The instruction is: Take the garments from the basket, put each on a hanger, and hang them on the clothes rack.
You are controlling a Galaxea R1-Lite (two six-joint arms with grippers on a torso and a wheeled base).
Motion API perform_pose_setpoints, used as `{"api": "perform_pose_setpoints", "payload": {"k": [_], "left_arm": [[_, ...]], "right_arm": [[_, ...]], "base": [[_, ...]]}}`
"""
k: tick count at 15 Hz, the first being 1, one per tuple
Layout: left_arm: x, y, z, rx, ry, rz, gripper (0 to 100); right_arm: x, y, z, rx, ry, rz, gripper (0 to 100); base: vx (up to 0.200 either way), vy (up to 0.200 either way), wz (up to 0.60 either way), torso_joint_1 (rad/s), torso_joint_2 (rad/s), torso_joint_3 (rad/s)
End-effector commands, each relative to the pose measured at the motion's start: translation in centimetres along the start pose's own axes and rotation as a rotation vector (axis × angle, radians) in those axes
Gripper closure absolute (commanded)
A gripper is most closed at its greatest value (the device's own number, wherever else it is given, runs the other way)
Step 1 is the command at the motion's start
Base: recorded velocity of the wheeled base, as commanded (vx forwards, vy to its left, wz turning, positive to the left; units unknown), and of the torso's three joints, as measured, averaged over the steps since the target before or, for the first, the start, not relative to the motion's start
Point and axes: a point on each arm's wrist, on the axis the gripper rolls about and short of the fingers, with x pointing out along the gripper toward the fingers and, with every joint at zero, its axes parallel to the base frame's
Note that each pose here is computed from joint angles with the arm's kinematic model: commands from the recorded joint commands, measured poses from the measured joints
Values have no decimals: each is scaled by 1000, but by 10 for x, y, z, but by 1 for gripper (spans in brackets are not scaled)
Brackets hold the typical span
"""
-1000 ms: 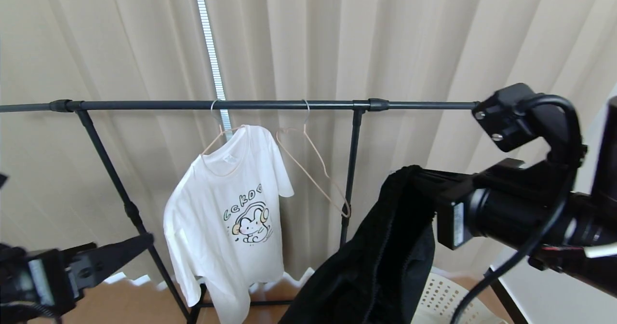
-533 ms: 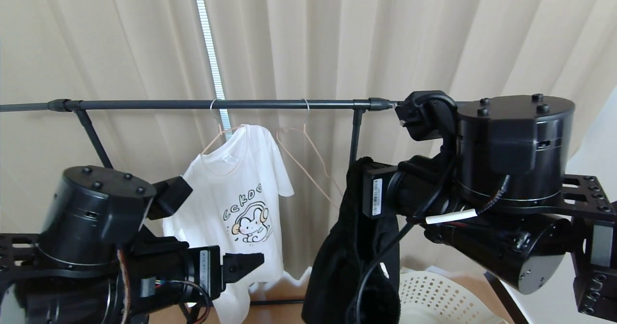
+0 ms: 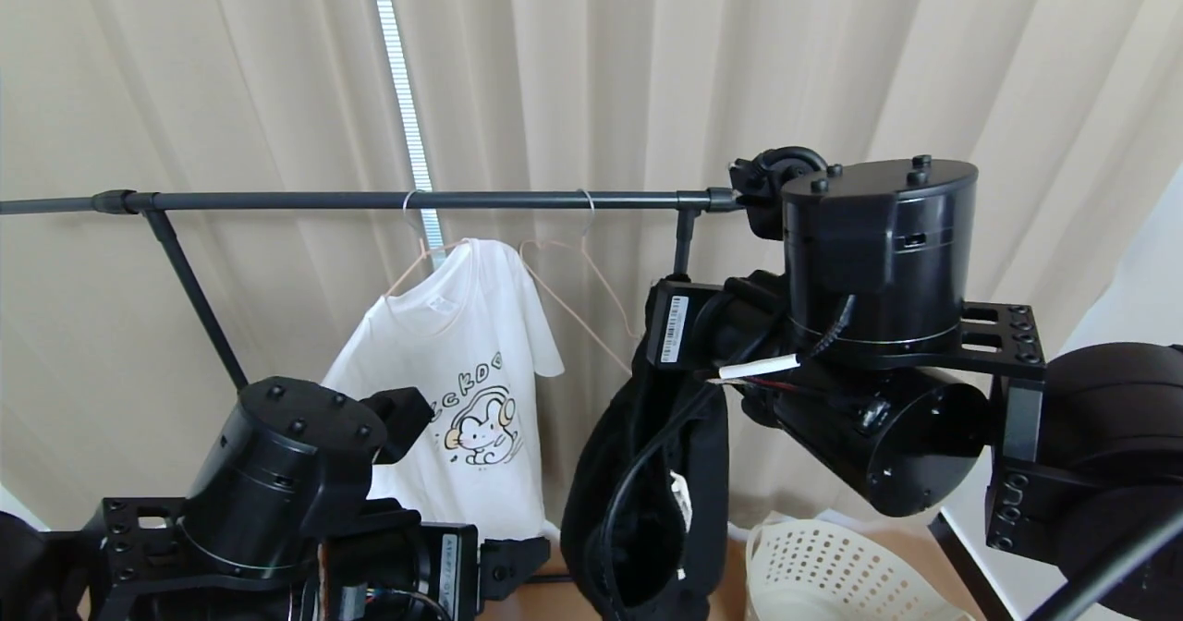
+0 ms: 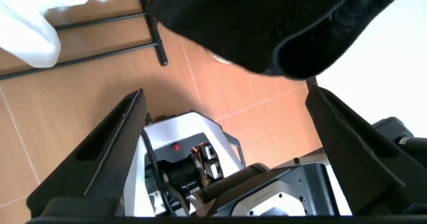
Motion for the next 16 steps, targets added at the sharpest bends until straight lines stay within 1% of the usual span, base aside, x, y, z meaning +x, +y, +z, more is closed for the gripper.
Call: {"api": "perform_pose_setpoints", "payload": {"k": [1, 2, 4, 5, 7, 8, 9, 11, 12, 13, 16], "left_arm": [[11, 0, -2, -20, 27, 6, 0], [16, -1, -1, -34, 26, -9, 0], [18, 0, -3, -39, 33, -34, 0], [18, 0, -3, -41, 32, -37, 0], [26, 0, -6, -45, 62, -31, 0], [33, -1, -6, -66, 66, -28, 0], [34, -2, -6, -68, 64, -32, 0], [37, -8, -7, -91, 59, -56, 0], [36, -11, -6, -114, 54, -65, 0], [36, -11, -6, -121, 54, -67, 0], [37, -15, -7, -112, 60, -75, 0]], "right_arm": [[5, 4, -3, 18, -1, -7, 100], [7, 7, -3, 34, -10, -16, 100], [6, 14, -4, 61, -16, -7, 100], [6, 15, -4, 65, -18, -4, 100], [4, 21, -5, 77, -17, 10, 100], [-1, 24, -4, 82, -20, 25, 100], [-1, 24, -3, 83, -21, 26, 100], [-2, 24, -2, 84, -23, 28, 100], [-2, 24, -2, 84, -23, 28, 100], [-2, 24, -2, 84, -23, 27, 100], [-3, 23, 0, 87, -39, 6, 100]], "base": [[0, 0, 0, 0, 0, 0], [0, 0, 0, 0, 0, 0], [0, 0, 0, 0, 0, 0], [0, 0, 0, 0, 0, 0], [0, 0, 0, 0, 0, 0], [0, 0, 0, 0, 0, 0], [0, 0, 0, 0, 0, 0], [0, 0, 0, 0, 0, 0], [0, 0, 0, 0, 0, 0], [0, 0, 0, 0, 0, 0], [0, 0, 0, 0, 0, 0]]}}
